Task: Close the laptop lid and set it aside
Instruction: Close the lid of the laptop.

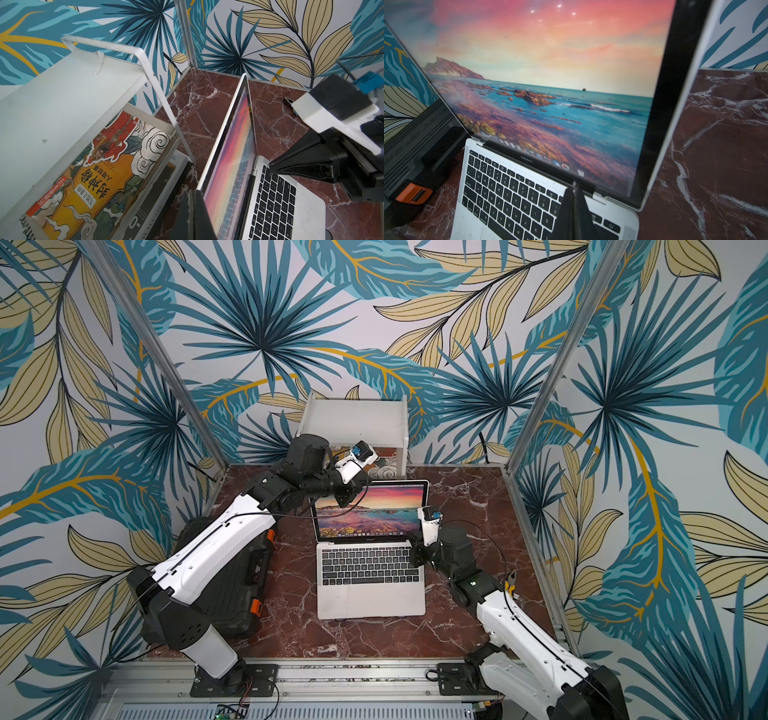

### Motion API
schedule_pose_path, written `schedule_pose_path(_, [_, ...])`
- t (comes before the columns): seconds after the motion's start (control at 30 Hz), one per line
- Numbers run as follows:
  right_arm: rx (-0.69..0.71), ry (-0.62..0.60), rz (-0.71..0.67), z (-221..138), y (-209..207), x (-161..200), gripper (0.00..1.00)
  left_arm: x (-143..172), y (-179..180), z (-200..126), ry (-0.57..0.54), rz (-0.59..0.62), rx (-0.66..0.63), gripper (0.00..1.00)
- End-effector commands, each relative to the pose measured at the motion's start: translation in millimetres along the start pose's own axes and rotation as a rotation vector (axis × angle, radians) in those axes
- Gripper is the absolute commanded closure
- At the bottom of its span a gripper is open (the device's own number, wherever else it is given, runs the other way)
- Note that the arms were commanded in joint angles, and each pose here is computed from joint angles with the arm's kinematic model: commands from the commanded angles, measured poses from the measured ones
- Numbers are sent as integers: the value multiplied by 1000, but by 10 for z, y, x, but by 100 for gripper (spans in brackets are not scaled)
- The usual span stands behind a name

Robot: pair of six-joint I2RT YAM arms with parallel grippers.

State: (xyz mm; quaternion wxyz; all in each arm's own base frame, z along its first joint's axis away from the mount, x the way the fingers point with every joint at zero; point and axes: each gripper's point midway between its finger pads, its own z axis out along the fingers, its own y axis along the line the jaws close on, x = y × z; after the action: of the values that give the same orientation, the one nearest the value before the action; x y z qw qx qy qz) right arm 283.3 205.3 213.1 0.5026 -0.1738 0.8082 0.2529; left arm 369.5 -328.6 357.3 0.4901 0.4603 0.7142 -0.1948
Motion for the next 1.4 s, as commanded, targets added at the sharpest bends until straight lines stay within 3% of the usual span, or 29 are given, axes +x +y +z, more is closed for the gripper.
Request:
schedule_pose_path(0.0, [-30,19,-11,-7,51,87,96,-64,-30,-90,-1,2,-2,64])
schedule_pose_path(0.07, [-33,4,-5,-41,60,62,95,-170,-20,-136,-18,25,2,49])
schedule_pose_path(0.13, [-23,-9,-4,-76,45,42,94,-308,-6,-194,-51,56,21,27])
schedule_pose_path(0.17, [-18,-14,-5,-94,37,33,93,-358,16,-221,-66,63,35,22])
schedule_pose_path(0.33, [-7,-23,-6,-150,24,9,88,-448,82,-352,1,156,129,19])
schedule_pose_path(0.43, [-6,-35,-11,-178,29,-32,87,-280,-20,-306,95,273,220,12])
schedule_pose_path(0.67, [-3,-32,-13,-197,32,-43,86,59,-116,-186,197,275,299,21])
schedule_pose_path(1.37, [25,-35,-18,-187,-23,-30,85,220,-385,-118,233,245,394,23])
